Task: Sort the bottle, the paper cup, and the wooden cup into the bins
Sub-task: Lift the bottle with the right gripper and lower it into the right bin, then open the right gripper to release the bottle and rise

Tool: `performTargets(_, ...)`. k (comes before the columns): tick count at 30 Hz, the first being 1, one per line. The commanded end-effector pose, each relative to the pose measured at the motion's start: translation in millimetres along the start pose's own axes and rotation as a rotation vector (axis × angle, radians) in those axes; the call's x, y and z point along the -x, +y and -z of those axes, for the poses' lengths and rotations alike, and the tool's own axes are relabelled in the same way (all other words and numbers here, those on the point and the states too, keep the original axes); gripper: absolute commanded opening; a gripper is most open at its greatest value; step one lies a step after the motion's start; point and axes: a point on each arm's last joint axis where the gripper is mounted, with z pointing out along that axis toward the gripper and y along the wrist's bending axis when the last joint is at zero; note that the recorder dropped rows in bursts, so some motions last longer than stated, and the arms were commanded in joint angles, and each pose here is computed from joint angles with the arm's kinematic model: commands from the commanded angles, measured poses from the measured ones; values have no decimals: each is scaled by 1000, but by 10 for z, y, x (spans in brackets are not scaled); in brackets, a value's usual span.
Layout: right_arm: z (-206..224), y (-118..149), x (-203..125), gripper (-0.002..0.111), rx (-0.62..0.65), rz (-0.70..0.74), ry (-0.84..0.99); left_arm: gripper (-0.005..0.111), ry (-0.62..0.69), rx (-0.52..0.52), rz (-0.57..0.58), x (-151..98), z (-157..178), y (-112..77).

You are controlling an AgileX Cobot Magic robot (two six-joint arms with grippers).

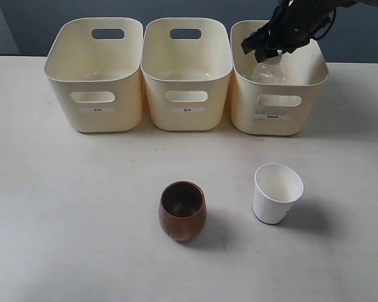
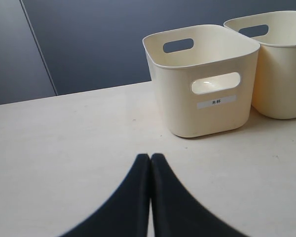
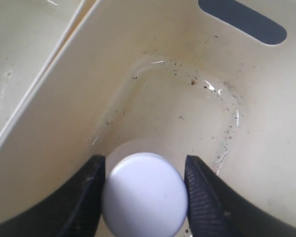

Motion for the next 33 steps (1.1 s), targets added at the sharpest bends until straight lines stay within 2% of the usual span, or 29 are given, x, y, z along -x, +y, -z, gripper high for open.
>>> performTargets(1, 11, -28, -43, 44, -2, 9, 39, 0, -4, -5, 8, -2, 3, -4)
performTargets(9, 111, -30, -13, 45, -5, 11, 24, 0, -4, -5, 8, -2, 3, -4)
performTargets(13, 293, -30, 49, 62, -9, 15, -18, 0, -4, -5, 8, -2, 3, -4)
performTargets(15, 384, -30, 76, 67, -12, 14, -38, 0, -4, -5, 8, -2, 3, -4)
performTargets(33, 1189, 11, 122, 66, -19, 31, -79, 0, -4, -5, 8, -2, 3, -4)
